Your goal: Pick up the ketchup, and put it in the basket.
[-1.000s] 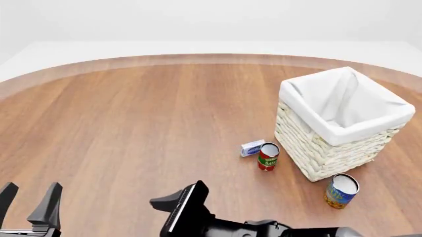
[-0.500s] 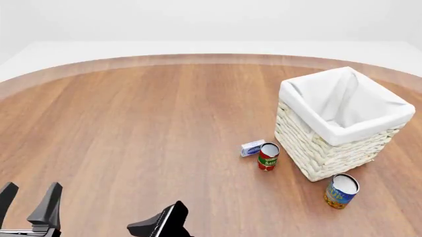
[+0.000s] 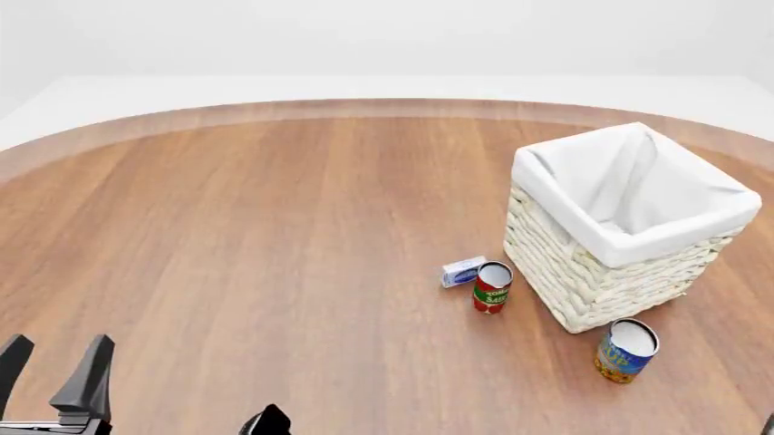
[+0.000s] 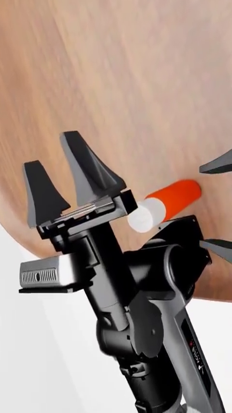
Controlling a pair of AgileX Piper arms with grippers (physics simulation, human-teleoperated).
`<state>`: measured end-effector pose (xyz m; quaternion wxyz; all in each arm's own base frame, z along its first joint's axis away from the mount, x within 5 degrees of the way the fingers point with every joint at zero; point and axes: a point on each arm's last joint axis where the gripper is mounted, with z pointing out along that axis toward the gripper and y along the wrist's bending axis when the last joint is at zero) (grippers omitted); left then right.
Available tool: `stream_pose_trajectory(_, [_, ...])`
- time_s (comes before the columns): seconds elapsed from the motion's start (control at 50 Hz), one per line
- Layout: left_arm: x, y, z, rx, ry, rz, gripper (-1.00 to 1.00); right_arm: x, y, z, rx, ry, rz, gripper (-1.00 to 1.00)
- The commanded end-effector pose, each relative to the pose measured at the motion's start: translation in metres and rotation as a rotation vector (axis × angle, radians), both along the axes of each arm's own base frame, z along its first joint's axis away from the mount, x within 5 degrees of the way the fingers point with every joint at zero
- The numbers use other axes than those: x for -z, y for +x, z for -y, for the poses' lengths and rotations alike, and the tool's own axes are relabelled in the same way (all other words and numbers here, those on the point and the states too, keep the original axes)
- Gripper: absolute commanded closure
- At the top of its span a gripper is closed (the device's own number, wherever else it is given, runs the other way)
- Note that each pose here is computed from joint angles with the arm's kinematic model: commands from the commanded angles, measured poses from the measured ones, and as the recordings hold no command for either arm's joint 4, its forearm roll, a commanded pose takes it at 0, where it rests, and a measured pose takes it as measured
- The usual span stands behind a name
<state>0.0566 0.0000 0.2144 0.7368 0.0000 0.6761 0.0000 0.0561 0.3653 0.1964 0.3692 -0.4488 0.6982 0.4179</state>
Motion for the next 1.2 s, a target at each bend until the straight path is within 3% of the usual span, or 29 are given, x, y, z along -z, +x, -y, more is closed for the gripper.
stream_pose_trajectory(0.02, [0.0,0.0,0.0,0.0,0.0,0.0,-1.0,0.001,-0.004,-0.012,-0.015,-0.016,-0.006,-1.0])
stream_pose_trajectory(1.2, [0.0,0.0,0.0,0.0,0.0,0.0,-1.0,0.013,0.014,-0.062,0.002,-0.091,0.006,-1.0])
